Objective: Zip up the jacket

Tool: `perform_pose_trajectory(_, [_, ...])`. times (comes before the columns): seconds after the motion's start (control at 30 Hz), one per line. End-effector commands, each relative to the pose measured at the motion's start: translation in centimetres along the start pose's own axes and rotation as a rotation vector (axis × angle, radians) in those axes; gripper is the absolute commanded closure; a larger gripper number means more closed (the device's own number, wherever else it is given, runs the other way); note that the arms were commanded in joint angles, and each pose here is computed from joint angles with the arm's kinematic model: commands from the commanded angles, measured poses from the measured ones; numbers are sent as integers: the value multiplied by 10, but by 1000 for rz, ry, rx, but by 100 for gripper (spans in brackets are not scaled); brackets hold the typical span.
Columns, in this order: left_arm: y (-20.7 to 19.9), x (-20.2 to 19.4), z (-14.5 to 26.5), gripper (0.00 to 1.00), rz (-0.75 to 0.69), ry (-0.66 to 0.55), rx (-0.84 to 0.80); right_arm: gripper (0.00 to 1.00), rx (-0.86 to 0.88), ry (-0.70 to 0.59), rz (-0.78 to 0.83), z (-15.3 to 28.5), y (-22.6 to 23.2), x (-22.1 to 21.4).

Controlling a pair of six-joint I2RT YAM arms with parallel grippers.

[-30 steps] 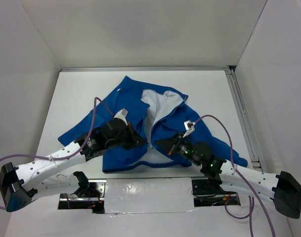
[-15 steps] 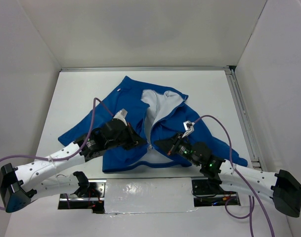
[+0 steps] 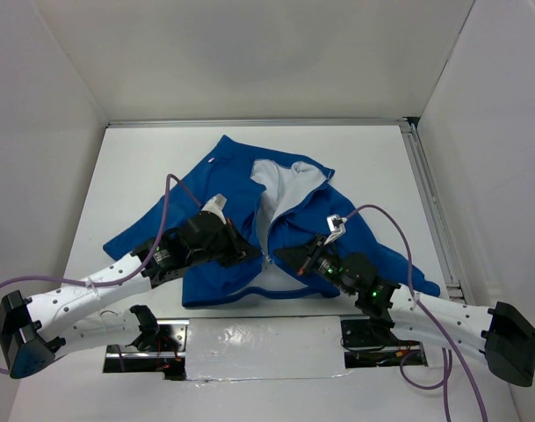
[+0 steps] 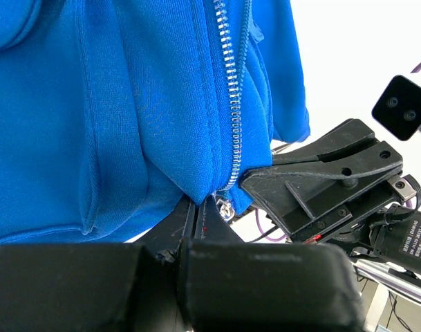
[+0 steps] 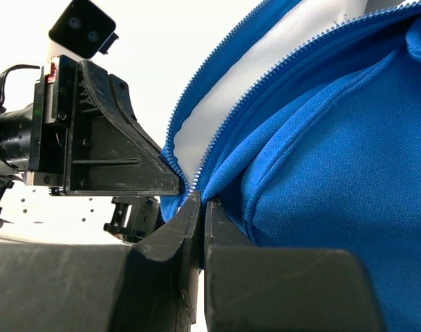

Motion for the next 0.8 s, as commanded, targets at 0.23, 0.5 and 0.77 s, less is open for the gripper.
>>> perform_pose_trajectory(0.23, [-18,3,6,100,5,-16,-88,100,95,-55,-13,-6,32,17])
perform_pose_trajectory(0.5, [-17,2,6,100,11,-13,-89,100,115,-61,-19,-8,37,18])
perform_pose_trajectory(0.77, [-19,2,5,100,8,-12,-94,100,123,-59,-23,-8,40,18])
Point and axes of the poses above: each gripper's point midway between its finger pads, its own z axis back along the fingers, its own y axis along the line the jaws close on, x = y × z, the point moved 1 cm from there along z, back along the fingers
